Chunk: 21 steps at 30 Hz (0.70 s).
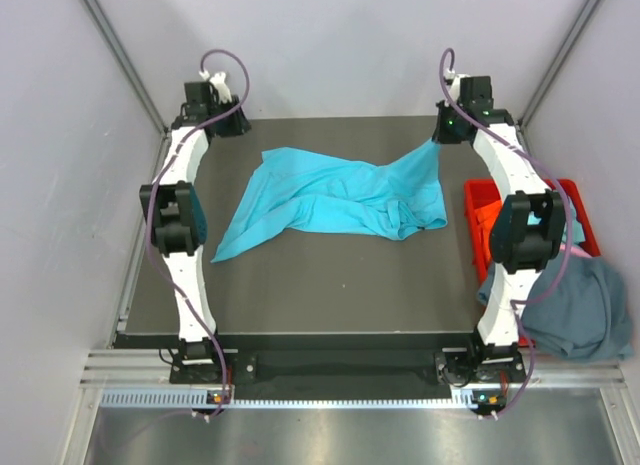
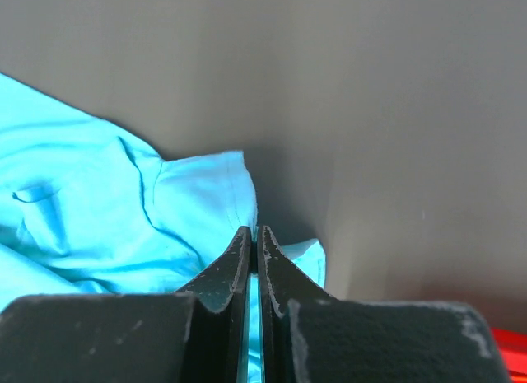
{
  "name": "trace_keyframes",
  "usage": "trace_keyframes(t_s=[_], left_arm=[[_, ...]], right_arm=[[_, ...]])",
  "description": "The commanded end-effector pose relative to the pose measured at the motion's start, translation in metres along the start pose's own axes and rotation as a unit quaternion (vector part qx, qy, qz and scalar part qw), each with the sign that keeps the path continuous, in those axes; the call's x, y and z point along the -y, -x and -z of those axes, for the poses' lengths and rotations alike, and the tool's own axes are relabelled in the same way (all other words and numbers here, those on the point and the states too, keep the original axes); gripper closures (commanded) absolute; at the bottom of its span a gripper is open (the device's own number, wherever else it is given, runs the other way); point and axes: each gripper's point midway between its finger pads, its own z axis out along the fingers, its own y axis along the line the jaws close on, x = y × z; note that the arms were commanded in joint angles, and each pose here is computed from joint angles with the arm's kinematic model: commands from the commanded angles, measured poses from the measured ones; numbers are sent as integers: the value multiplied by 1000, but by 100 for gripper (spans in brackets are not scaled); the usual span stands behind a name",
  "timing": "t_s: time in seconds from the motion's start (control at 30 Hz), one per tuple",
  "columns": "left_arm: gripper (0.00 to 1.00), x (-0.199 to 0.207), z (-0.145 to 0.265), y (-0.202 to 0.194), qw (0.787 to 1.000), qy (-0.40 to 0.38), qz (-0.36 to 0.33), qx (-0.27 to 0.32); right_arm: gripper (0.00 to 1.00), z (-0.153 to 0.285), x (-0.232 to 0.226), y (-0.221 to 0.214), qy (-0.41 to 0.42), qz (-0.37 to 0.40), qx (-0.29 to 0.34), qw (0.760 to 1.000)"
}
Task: Fold and stack the t-shirts
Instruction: Flatten the tshirt out
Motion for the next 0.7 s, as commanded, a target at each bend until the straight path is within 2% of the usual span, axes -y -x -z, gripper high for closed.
trace_keyframes(t_s=[0.0, 0.03, 0.1, 0.43, 0.67], left_arm=[[62, -3, -19, -9, 999, -31, 41, -14], [62, -10, -34, -25, 998, -32, 52, -30], [63, -10, -41, -19, 998, -36, 54, -21], [53, -21, -70, -49, 995, -45, 77, -40], [51, -28, -87, -64, 997, -20, 58, -49]], right_arm=[[100, -1, -8, 7, 8, 2, 11, 1000], [100, -2, -8, 4, 8, 2, 7, 1000], [100, -6, -9, -1, 8, 4, 1, 1000], [100, -17, -9, -15, -2, 14, -16, 1000], [100, -20, -8, -21, -4, 17, -23, 1000]])
